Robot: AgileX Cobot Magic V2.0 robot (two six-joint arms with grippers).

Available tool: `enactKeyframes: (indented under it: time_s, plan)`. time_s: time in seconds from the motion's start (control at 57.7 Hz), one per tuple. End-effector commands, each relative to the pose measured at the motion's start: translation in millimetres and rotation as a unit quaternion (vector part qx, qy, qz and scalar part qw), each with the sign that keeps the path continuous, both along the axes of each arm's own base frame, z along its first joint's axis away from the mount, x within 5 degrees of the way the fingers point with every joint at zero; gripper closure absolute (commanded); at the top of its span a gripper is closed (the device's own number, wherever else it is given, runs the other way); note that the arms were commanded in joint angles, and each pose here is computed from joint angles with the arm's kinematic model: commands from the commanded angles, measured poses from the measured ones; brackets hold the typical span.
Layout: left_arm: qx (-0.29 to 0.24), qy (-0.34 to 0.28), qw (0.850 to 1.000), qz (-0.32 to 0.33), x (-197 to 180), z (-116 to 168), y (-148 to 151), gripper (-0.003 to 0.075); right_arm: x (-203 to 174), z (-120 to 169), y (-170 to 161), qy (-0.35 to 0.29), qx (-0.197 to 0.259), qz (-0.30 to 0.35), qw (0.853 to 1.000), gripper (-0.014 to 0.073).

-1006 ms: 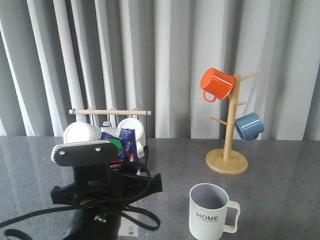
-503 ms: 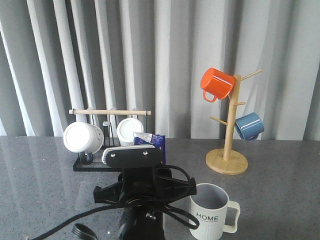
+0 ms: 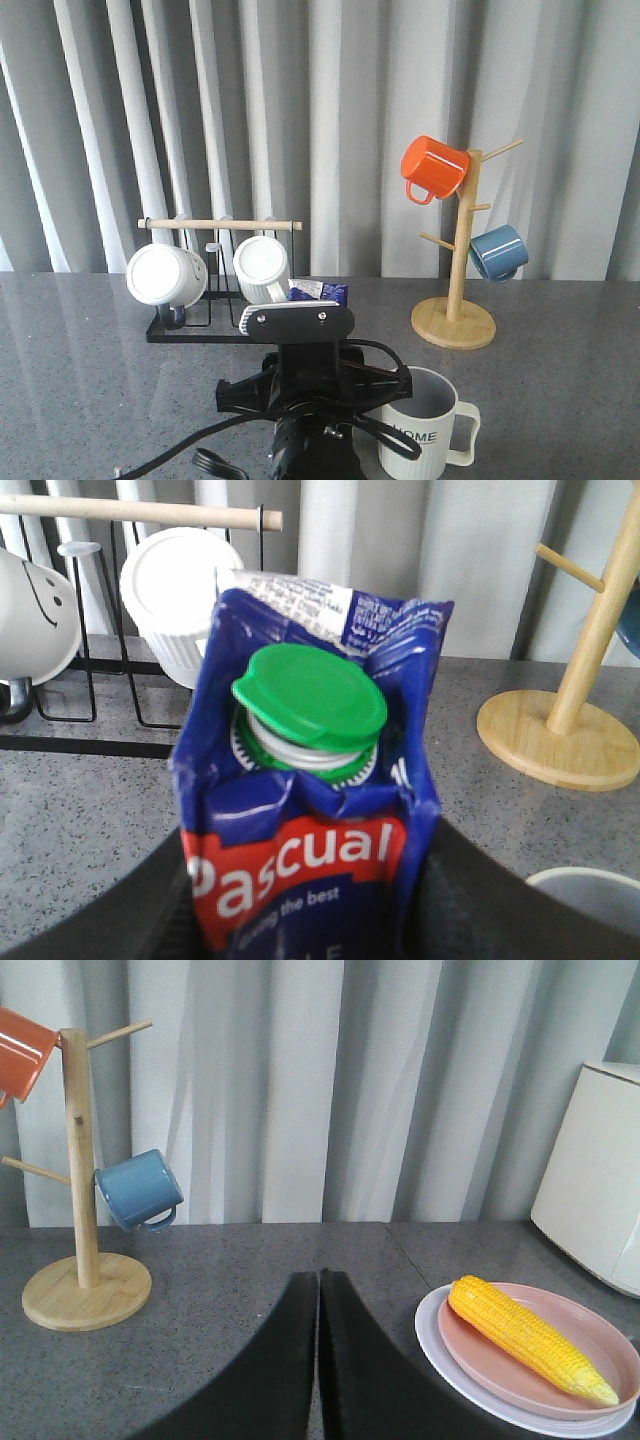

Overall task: Place milk next to cup
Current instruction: 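Carry the milk carton with the left gripper toward the HOME mug, then lower the milk carton beside the HOME mug and open the left gripper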

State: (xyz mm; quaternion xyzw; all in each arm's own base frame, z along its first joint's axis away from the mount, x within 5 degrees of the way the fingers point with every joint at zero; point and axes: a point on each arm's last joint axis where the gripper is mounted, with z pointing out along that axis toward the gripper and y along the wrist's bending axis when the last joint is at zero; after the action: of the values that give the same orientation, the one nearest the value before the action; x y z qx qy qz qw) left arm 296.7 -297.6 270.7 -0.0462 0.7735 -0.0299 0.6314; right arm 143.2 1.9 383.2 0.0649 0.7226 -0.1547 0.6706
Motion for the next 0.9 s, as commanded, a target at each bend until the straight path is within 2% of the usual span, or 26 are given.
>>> enactKeyframes:
  time_s: [0.0,0.069,0.399,0.884]
  plan:
    - [-0.049,-0.048,0.998,0.004,-3.8,34.0,3.5,0.0727,-2.1,14.7,-0.9,-0.031,-0.018,0.004,0.999,0.0599]
    - [-0.057,-0.053,0.997,0.006,-3.7,34.8,3.7,0.0727,-2.1,14.7,-0.9,-0.031,-0.018,0.004,0.999,0.0599]
    - [-0.03,-0.053,0.998,0.015,1.6,17.2,-0.9,0.0727,-2.1,14.7,-0.9,-0.031,-0.018,0.004,0.999,0.0599]
    - [-0.017,-0.072,0.997,0.005,1.5,20.0,-2.6,0.0727,-2.1,14.7,-0.9,-0.031,-0.018,0.004,0.999,0.0599]
